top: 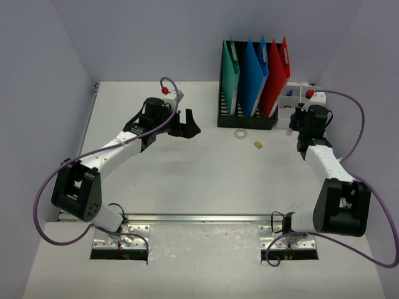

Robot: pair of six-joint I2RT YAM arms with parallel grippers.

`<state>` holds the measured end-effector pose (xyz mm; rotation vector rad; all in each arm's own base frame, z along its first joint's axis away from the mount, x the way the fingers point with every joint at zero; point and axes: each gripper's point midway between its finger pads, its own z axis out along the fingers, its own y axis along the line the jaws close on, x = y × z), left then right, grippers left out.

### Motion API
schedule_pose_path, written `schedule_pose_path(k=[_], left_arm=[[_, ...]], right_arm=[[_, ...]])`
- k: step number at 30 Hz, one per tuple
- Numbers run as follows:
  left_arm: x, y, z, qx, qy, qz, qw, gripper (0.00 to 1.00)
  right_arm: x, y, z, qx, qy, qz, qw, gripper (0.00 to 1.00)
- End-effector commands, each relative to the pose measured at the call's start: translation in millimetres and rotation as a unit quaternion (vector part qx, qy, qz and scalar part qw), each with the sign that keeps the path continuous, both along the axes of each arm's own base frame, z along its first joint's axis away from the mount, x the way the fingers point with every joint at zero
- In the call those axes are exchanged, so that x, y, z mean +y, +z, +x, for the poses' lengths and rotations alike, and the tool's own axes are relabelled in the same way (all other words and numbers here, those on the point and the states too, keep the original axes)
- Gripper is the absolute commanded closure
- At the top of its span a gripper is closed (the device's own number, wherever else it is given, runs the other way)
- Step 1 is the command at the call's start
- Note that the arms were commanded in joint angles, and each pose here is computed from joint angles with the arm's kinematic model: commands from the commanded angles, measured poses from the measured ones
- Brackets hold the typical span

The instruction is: Organize the desk

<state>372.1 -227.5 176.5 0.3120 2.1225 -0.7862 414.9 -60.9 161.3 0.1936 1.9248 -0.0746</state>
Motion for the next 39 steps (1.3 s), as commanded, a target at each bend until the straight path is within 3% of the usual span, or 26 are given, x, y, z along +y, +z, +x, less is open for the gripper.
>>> schedule_pose_path(k=[1,8,18,32,39], left_arm=[[0,19,18,-0.025,0.012,-0.012,1.000,0.00],[-2,15,22,-0.022,0.009,-0.010,1.000,0.00],[3,7,28,-0.009,0.023,-0.012,1.000,0.00],[8,-2,37,0.010,0.033,-0.011,0.999,0.00],[13,-2,42,0.012,0.040,-0.008,0.999,0.00]], right_arm=[[-65,62,27,-0.145,-0.179,-0.008,0.973,1.00],[-109,74,65,-0.192,-0.250,-0.069,0.947,1.00],[-144,59,102,-0.192,-0.323,-0.011,0.927,1.00],[-155,46,142,-0.191,-0.320,0.002,0.928,1.00],[-155,16,139,-0.163,-0.319,0.003,0.934,0.91]])
